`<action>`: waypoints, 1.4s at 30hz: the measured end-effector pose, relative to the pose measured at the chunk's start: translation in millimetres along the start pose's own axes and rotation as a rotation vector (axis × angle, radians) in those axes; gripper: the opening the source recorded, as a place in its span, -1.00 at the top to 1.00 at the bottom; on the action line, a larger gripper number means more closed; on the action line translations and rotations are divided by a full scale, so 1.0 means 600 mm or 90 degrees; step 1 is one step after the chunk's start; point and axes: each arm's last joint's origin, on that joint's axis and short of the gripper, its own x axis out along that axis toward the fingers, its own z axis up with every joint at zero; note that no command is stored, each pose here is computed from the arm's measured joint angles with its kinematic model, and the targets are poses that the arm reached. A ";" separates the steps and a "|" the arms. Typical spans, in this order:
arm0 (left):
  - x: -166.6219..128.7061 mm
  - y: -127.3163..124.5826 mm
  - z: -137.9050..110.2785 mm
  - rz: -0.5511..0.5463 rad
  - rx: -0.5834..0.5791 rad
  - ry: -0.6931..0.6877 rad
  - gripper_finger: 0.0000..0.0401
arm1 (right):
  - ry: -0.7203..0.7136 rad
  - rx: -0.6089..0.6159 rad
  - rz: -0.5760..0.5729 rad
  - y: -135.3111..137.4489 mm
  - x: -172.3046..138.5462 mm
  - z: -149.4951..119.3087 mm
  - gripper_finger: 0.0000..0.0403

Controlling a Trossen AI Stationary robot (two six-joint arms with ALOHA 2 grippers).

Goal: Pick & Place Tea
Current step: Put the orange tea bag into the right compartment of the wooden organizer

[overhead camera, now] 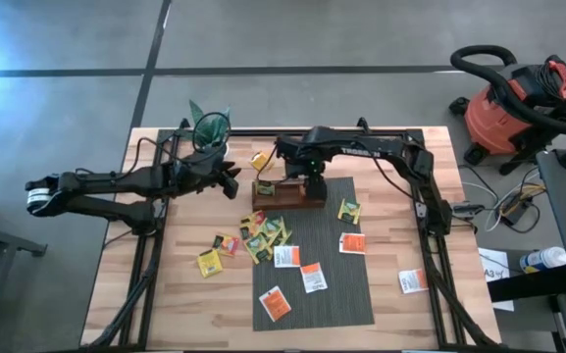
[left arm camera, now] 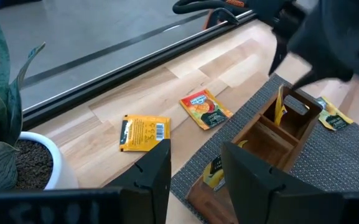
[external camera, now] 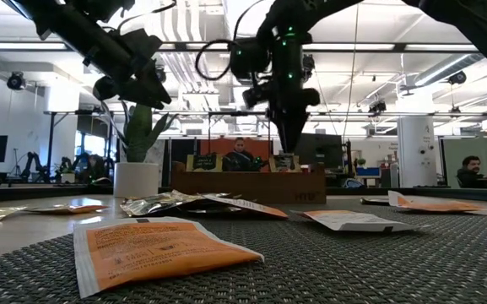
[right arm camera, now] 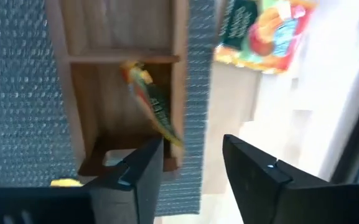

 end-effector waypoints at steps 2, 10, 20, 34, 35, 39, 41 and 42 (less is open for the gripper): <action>0.000 0.000 0.000 0.000 0.000 0.000 0.32 | -0.030 0.008 -0.002 -0.010 -0.023 -0.001 0.15; 0.003 -0.002 0.001 -0.002 -0.003 -0.005 0.32 | -0.254 0.155 0.108 -0.097 -0.079 0.004 0.25; 0.004 -0.002 0.000 -0.001 -0.037 -0.003 0.32 | -0.240 0.428 0.212 -0.232 0.045 -0.022 0.29; 0.004 -0.001 0.000 0.001 -0.043 -0.002 0.32 | -0.098 0.372 0.197 -0.219 0.140 0.027 0.32; 0.004 -0.001 0.000 0.001 -0.044 -0.003 0.32 | -0.103 0.374 0.195 -0.219 0.140 0.029 0.33; 0.004 0.000 0.000 0.008 -0.039 -0.006 0.32 | -0.069 0.393 0.156 -0.212 0.148 0.028 0.34; 0.004 0.001 0.001 0.021 -0.039 -0.012 0.32 | -0.056 0.400 0.142 -0.209 0.153 0.027 0.33; 0.004 0.001 0.001 0.024 -0.039 -0.014 0.32 | -0.053 0.401 0.141 -0.209 0.155 0.026 0.33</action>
